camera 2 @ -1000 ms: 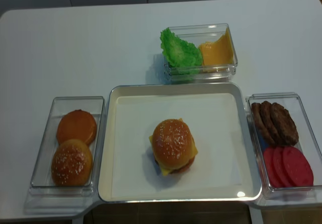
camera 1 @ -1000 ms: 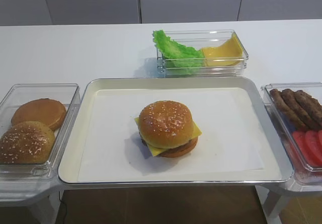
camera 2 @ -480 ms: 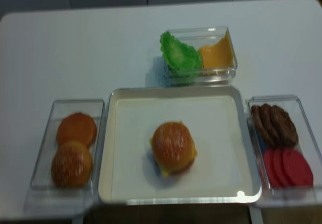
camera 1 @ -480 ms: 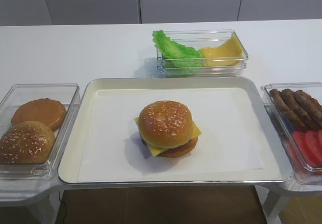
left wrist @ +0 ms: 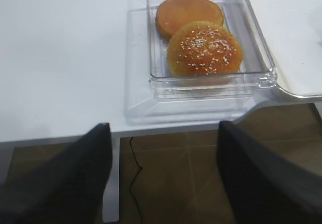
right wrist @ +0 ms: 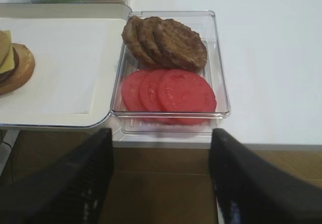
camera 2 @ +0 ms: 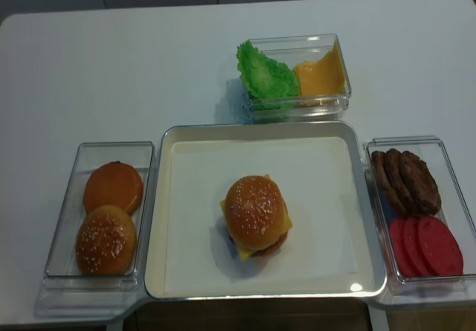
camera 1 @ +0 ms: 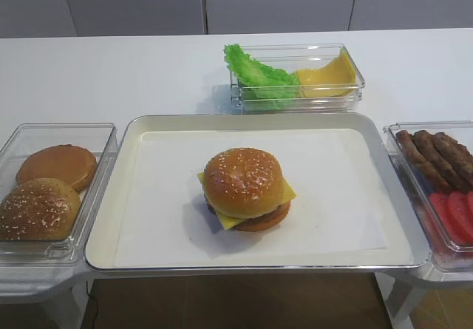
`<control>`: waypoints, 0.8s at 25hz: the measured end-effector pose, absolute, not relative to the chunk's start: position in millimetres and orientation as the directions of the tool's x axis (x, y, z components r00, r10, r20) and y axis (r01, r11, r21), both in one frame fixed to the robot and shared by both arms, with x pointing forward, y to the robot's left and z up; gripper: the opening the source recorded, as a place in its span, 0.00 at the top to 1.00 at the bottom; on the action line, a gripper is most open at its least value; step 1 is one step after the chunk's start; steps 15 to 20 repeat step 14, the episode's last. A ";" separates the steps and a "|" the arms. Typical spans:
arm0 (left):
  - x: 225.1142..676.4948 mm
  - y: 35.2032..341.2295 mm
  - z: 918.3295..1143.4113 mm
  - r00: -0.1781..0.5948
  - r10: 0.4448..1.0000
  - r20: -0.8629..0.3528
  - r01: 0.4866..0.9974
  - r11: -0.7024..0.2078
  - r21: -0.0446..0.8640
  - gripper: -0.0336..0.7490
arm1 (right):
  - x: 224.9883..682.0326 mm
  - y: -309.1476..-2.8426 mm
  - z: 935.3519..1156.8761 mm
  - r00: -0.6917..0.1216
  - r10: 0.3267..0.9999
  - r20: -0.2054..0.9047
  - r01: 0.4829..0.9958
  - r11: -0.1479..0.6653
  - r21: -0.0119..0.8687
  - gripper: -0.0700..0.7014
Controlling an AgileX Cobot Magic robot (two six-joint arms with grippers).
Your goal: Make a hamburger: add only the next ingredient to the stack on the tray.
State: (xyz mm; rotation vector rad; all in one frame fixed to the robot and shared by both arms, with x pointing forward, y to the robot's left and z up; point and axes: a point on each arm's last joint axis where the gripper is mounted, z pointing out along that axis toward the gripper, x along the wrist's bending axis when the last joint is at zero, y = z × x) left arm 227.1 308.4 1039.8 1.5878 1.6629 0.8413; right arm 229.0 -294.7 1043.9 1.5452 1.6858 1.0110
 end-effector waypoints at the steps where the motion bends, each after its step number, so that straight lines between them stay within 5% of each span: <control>1: 227.1 308.4 1039.8 -0.025 0.999 -0.040 0.560 0.047 0.827 0.34 | 229.0 -294.7 1043.9 -0.113 0.992 0.047 0.509 0.017 0.861 0.30; 20: 227.2 308.4 1040.0 -0.025 0.999 -0.040 0.558 0.047 0.829 0.34 | 229.0 -294.7 1043.9 -0.113 0.992 0.047 0.509 0.017 0.861 0.30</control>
